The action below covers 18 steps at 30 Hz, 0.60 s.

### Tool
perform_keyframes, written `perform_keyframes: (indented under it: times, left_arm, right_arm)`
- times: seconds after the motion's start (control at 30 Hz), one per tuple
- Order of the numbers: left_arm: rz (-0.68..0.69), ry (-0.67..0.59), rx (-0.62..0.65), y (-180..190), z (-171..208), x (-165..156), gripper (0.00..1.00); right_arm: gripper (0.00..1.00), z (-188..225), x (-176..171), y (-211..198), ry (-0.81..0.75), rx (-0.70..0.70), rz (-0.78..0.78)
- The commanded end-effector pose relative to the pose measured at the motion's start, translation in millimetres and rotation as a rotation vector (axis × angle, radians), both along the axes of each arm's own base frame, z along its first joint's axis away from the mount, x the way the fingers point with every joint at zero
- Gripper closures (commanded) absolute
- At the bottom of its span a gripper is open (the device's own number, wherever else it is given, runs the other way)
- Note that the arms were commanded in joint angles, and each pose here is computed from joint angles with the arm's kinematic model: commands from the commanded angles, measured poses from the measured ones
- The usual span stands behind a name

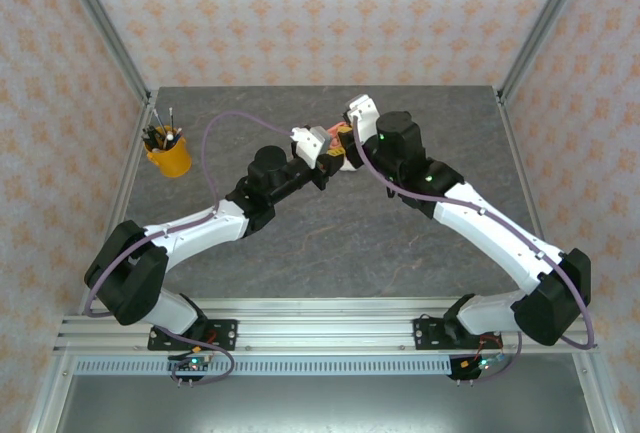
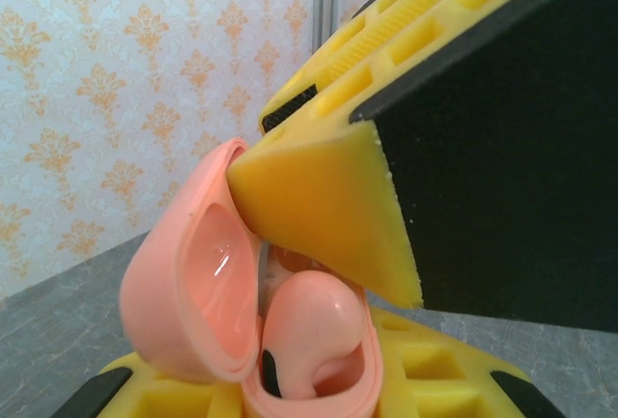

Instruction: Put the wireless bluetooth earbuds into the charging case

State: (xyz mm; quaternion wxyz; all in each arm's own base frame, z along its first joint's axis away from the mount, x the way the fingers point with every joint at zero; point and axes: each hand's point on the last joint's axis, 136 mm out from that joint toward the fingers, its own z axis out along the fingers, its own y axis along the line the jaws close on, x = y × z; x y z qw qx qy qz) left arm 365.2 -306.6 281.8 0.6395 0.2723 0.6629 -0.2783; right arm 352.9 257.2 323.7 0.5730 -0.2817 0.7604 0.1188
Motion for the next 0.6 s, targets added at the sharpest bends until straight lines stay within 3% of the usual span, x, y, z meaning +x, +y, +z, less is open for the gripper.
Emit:
perform_keyframes:
  times: [0.0, 0.3, 0.57]
  left_arm:
    - [-0.010, -0.078, -0.049, -2.1, 32.7, -1.6, 1.00]
    - [-0.011, -0.075, -0.051, -3.2, 32.0, -0.3, 1.00]
    - [-0.011, -0.066, -0.051, -4.5, 28.1, 1.4, 1.00]
  right_arm:
    - [0.82, 0.0, -6.4, 1.6, -0.012, -0.009, 0.017]
    - [0.73, 3.3, -7.1, 3.0, -0.008, 0.010, 0.022]
    - [0.71, 10.9, -7.3, 0.4, -0.022, 0.022, 0.008]
